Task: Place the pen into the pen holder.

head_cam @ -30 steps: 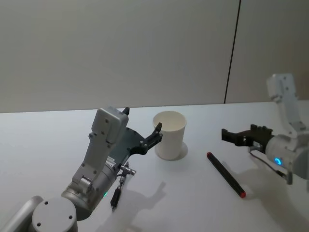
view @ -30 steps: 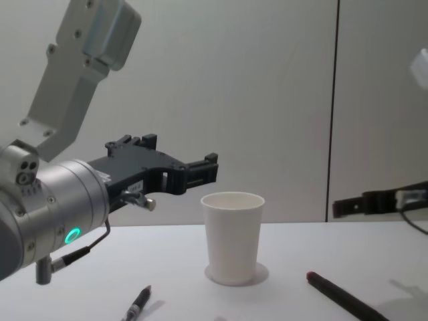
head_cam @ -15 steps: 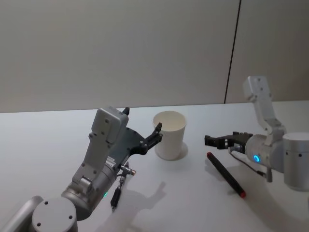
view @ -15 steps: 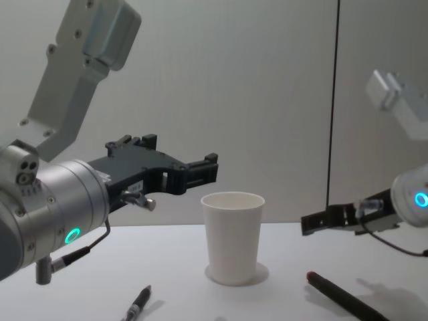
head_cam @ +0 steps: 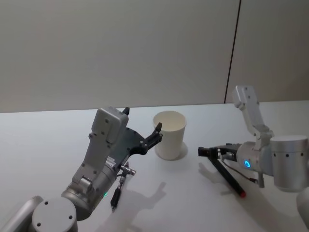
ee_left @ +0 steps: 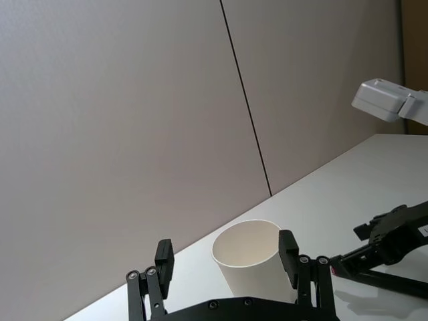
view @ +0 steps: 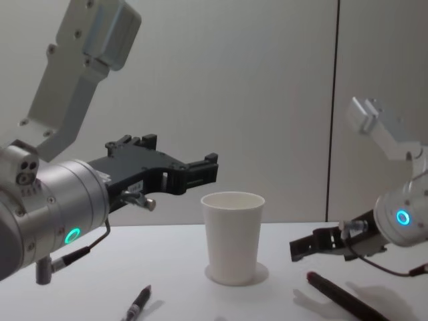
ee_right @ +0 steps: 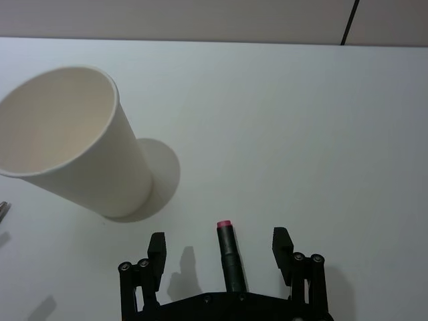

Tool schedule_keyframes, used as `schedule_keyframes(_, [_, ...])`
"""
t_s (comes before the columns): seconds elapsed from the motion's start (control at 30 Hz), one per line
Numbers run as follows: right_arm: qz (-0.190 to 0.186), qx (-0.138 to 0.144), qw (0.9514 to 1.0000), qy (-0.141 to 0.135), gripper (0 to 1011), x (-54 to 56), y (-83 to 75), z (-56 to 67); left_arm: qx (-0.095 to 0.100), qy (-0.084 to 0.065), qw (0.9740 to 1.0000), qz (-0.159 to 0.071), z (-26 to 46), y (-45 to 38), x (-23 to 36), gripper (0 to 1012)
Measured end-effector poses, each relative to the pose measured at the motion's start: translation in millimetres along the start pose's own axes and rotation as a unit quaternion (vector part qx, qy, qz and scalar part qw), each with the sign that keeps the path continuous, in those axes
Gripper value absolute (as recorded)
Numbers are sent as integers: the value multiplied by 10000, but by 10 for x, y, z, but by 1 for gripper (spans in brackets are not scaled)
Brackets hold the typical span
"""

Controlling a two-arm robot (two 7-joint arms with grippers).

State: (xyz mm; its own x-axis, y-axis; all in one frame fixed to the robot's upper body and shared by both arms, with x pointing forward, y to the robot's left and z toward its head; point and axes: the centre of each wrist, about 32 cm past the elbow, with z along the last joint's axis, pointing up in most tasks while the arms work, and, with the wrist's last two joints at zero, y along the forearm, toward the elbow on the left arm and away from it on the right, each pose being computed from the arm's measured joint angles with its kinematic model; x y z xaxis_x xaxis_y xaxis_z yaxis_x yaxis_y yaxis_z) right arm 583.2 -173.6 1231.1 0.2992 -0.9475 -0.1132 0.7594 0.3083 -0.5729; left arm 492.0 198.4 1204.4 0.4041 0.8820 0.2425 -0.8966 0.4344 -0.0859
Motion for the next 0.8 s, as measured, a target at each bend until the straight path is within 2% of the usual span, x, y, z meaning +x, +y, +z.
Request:
schedule_keyframes(0.33, [-22,-232,9997,-42,988,-16,74,-27,0,0,10000,0,0,0,0,1003])
schedule_keyframes(0.5, [-42,-315,9995,-72,864,-16,105,-37,0,0,10000,0,0,0,0,1003])
schedule_keyframes(0.57, [-54,-339,9994,-84,849,-16,113,-39,0,0,10000,0,0,0,0,1003])
schedule_keyframes(0.63, [-73,-374,9992,-97,759,-16,125,-42,0,0,10000,0,0,0,0,1003])
schedule_keyframes(0.8, [-119,-453,9988,-119,623,-11,150,-49,0,0,10000,0,0,0,0,1003])
